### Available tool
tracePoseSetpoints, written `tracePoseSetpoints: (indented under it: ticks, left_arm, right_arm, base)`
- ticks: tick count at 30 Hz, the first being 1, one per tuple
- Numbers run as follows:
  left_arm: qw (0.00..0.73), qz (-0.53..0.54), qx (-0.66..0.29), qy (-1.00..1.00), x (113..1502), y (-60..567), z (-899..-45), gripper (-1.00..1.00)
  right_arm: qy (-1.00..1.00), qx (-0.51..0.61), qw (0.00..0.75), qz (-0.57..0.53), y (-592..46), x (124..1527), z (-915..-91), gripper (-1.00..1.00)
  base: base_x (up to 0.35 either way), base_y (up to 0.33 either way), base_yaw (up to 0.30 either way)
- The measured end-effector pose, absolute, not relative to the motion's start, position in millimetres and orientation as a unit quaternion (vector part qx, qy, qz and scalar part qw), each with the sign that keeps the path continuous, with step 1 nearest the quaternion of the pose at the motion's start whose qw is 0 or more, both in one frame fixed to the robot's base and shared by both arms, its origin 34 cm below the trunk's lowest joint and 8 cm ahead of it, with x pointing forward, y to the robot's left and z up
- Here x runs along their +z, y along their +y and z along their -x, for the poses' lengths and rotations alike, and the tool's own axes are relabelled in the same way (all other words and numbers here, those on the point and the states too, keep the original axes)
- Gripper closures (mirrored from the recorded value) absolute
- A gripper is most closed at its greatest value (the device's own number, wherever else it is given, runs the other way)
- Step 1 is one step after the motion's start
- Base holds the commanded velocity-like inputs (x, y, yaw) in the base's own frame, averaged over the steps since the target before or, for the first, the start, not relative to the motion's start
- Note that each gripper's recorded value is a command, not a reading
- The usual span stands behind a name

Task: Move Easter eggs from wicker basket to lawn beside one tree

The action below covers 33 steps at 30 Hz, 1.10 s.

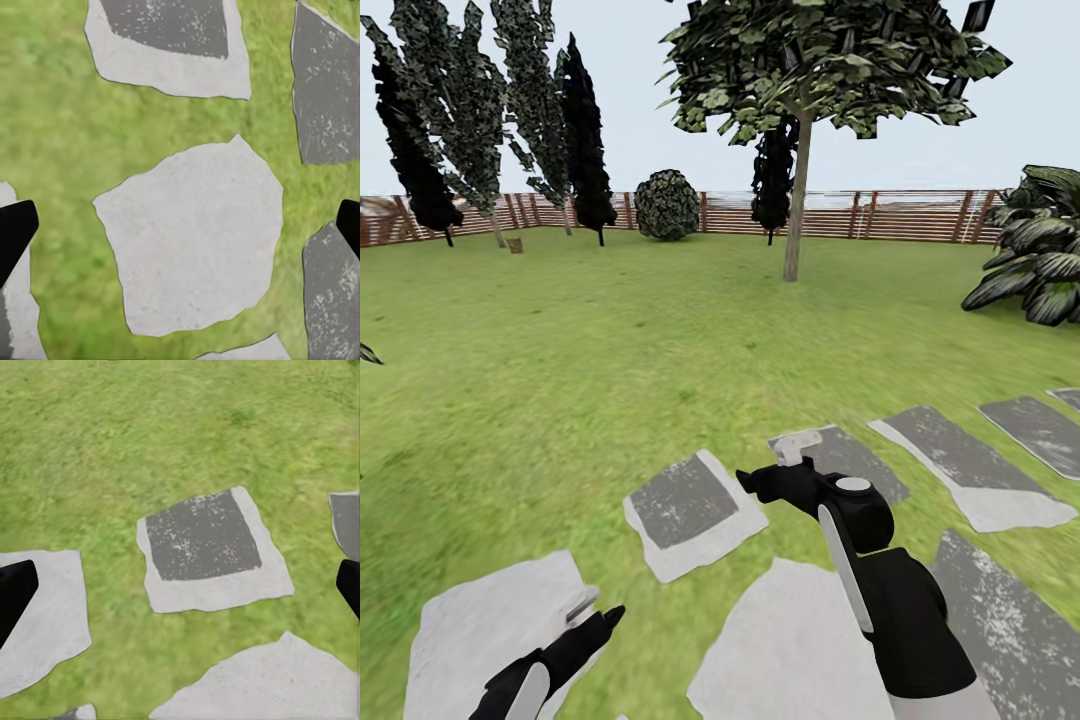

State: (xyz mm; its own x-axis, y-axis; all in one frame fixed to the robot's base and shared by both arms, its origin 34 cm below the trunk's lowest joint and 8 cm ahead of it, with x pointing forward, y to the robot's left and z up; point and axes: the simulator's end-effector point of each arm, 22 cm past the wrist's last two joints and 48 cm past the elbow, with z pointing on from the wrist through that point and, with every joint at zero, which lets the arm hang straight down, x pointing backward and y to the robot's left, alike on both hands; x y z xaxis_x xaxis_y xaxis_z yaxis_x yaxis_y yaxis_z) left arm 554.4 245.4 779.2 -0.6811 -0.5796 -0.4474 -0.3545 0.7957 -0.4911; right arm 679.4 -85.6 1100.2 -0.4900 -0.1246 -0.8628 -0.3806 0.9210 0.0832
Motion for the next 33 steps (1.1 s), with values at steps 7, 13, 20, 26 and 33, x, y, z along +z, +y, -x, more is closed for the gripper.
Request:
tracePoseSetpoints:
  ticks: [7,13,20,26,33]
  left_arm:
    - [0.303,0.260,-0.186,0.898,779.2,245.4,-554.4,-1.00]
    - [0.303,0.260,-0.186,0.898,779.2,245.2,-554.4,-1.00]
    - [0.303,0.260,-0.186,0.898,779.2,245.2,-554.4,-1.00]
    - [0.303,0.260,-0.186,0.898,779.3,245.2,-554.3,-1.00]
    - [0.303,0.260,-0.186,0.898,779.2,245.3,-554.4,-1.00]
  right_arm:
    - [0.853,0.133,0.483,0.148,-85.5,1100.2,-679.4,-1.00]
    - [0.853,0.133,0.483,0.148,-85.5,1100.2,-679.4,-1.00]
    - [0.853,0.133,0.483,0.148,-85.4,1100.2,-679.4,-1.00]
    - [0.852,0.133,0.483,0.149,-84.9,1100.5,-679.3,-1.00]
    - [0.852,0.133,0.483,0.149,-84.8,1100.4,-679.4,-1.00]
  base:
    - [0.334,-0.084,0.000]
    - [0.334,-0.084,0.000]
    - [0.334,-0.084,0.020]
    - [0.334,-0.084,0.153]
    - [0.334,-0.084,0.223]
